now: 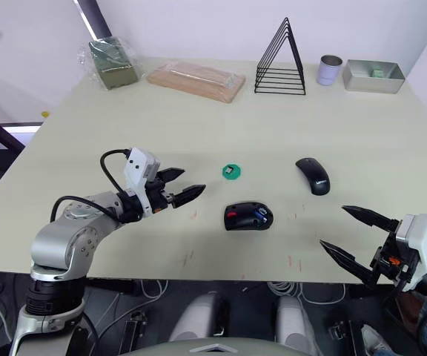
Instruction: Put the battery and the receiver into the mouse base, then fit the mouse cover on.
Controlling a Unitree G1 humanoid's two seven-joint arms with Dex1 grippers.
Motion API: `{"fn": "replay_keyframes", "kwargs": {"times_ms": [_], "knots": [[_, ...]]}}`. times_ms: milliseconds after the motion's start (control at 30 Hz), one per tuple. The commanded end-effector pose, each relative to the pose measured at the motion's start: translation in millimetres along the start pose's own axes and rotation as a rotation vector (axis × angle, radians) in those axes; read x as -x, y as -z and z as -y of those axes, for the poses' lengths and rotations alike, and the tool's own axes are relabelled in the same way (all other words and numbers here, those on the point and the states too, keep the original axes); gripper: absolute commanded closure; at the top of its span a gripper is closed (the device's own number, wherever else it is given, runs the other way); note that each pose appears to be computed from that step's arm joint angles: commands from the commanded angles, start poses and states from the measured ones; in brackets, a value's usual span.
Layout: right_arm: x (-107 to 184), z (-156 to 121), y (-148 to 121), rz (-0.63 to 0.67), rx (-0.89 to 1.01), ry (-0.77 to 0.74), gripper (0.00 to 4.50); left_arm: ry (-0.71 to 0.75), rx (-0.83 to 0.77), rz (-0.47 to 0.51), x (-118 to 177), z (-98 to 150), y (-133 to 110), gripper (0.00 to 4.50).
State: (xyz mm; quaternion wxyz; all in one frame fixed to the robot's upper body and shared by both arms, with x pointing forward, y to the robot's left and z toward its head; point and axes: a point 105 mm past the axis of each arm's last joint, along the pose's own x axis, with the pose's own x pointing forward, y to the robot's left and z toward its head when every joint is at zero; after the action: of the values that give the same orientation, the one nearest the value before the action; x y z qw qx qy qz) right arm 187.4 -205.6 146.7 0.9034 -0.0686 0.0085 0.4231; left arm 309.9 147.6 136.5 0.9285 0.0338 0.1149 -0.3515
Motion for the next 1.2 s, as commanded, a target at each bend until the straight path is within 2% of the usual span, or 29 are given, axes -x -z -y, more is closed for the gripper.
{"fn": "replay_keyframes", "kwargs": {"times_ms": [33,200,333,700,833,867,900,967,1200], "knots": [[2.7,-0.7,-6.3,0.004,0.028,-0.016,0.0,-0.024,-0.004,0.081,-1.4,-5.8,-11.8,0.09],[-3.0,-4.8,-4.9,-0.017,0.028,-0.053,0.0,0.003,-0.021,0.056,-13.8,-10.6,-10.2,0.09],[-9.3,-6.7,-4.9,-0.022,0.03,-0.07,0.0,0.026,-0.077,0.032,-30.7,-4.0,-8.7,0.09],[-24.8,-3.1,-6.2,0.006,0.041,-0.033,0.0,-0.091,-0.111,-0.01,-59.1,-7.7,-6.3,0.09],[-23.3,-2.2,-8.2,0.005,0.043,-0.031,0.0,-0.09,-0.09,0.013,-71.3,7.4,-9.8,0.09],[-21.7,-1.0,-9.3,0.004,0.042,-0.03,0.0,-0.114,-0.075,0.018,-72.7,8.8,-9.7,0.33],[-20.7,0.0,-10.3,0.004,0.041,-0.029,0.0,-0.132,-0.065,0.015,-73.9,10.0,-8.3,0.33],[-18.2,2.1,-12.6,0.004,0.038,-0.034,0.0,-0.176,-0.054,0.002,-76.9,12.4,-5.3,0.96],[-10.9,5.6,-11.6,0.007,0.013,-0.041,0.0,-0.237,-0.034,-0.007,-92.3,20.6,-5.8,0.96]]}}
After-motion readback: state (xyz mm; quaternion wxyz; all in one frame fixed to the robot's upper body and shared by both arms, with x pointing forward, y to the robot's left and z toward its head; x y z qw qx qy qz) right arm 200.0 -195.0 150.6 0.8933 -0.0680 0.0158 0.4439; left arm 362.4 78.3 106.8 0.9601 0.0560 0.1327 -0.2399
